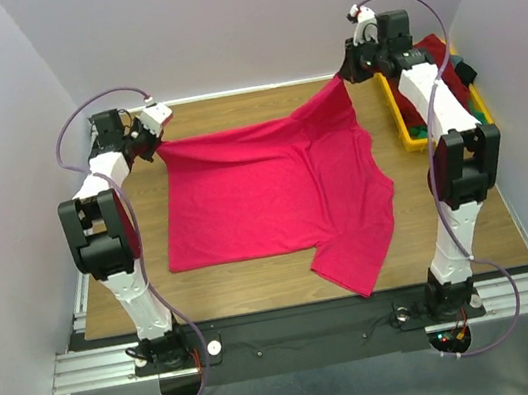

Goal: Fold and stack the t-shirts
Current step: Fold the tshirt

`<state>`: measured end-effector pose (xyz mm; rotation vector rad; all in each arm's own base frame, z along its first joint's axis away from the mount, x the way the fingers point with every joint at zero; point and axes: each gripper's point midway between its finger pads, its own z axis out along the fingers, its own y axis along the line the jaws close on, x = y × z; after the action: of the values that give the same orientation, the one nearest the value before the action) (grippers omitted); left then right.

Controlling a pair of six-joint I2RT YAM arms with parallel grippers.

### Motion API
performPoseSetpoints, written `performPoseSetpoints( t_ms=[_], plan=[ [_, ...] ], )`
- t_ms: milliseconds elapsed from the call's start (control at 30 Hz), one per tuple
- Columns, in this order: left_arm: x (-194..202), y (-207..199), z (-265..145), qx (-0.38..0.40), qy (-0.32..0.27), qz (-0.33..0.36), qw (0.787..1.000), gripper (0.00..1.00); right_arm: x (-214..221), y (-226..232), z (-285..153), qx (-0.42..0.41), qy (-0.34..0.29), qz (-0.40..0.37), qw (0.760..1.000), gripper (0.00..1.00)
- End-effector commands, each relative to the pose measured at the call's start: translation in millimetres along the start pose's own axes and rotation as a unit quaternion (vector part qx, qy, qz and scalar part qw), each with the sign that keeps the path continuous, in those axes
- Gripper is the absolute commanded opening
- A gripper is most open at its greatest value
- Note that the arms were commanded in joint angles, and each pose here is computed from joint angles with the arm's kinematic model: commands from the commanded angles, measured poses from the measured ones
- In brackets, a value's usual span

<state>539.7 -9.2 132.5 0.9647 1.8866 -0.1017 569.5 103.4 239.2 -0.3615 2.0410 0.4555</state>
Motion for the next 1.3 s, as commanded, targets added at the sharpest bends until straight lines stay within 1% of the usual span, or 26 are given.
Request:
performPoseSetpoints(
  t_ms=[0,67,167,200,233,333,367,433,533,567,633,667,700,767,800,867,1000,1133,1267],
  plan=[
    [-33,8,-26,-0.022,-0.046,0.05,0.997,0.0,-26,20,-33,-0.012,-0.031,-0.033,0.999,0.01],
    [-36,4,-30,-0.02,-0.059,0.064,0.996,0.0,-12,21,-35,-0.013,-0.017,-0.031,0.999,0.01],
    [-33,-3,-35,-0.02,-0.06,0.072,0.995,0.0,-9,26,-45,-0.014,-0.014,-0.032,0.999,0.01],
    [-32,-4,-37,-0.019,-0.061,0.074,0.995,0.0,3,27,-44,-0.016,-0.002,-0.029,0.999,0.01],
    [-32,-7,-38,-0.015,-0.064,0.077,0.995,0.0,0,29,-51,-0.017,-0.007,-0.033,0.999,0.01],
    [-28,-14,-45,-0.012,-0.066,0.084,0.994,0.0,15,31,-57,-0.015,0.008,-0.03,0.999,0.01],
    [-27,-18,-48,-0.008,-0.068,0.087,0.994,0.0,13,34,-64,-0.015,0.005,-0.033,0.999,0.01],
    [-23,-23,-50,-0.004,-0.065,0.091,0.994,0.0,27,37,-66,-0.02,0.018,-0.033,0.999,0.01],
    [-16,-32,-54,0.004,-0.062,0.099,0.993,0.0,34,43,-77,-0.024,0.023,-0.033,0.999,0.0],
    [-13,-34,-55,0.006,-0.06,0.098,0.993,0.0,44,44,-77,-0.025,0.033,-0.029,0.999,0.01],
    [-7,-41,-56,0.014,-0.057,0.099,0.993,0.0,50,49,-84,-0.034,0.037,-0.028,0.998,0.01],
    [-2,-46,-56,0.02,-0.053,0.097,0.994,0.0,61,51,-84,-0.039,0.048,-0.024,0.998,0.0],
    [1,-49,-56,0.025,-0.051,0.097,0.994,0.0,62,55,-89,-0.041,0.046,-0.024,0.998,0.0],
    [7,-54,-56,0.033,-0.046,0.11,0.992,0.0,72,58,-92,-0.047,0.056,-0.02,0.997,0.01],
    [13,-60,-56,0.038,-0.042,0.11,0.992,0.0,87,59,-92,-0.05,0.072,-0.011,0.996,0.01],
    [21,-64,-54,0.043,-0.034,0.118,0.992,0.0,97,65,-96,-0.062,0.078,-0.005,0.995,0.01],
    [35,-68,-48,0.05,-0.02,0.121,0.991,0.0,146,76,-98,-0.088,0.126,0.026,0.988,0.0],
    [48,-75,-46,0.065,0.001,0.12,0.991,0.0,179,82,-101,-0.098,0.159,0.045,0.981,0.01],
    [58,-82,-45,0.077,0.013,0.125,0.989,0.0,190,82,-101,-0.095,0.171,0.049,0.98,0.01]
  ],
)
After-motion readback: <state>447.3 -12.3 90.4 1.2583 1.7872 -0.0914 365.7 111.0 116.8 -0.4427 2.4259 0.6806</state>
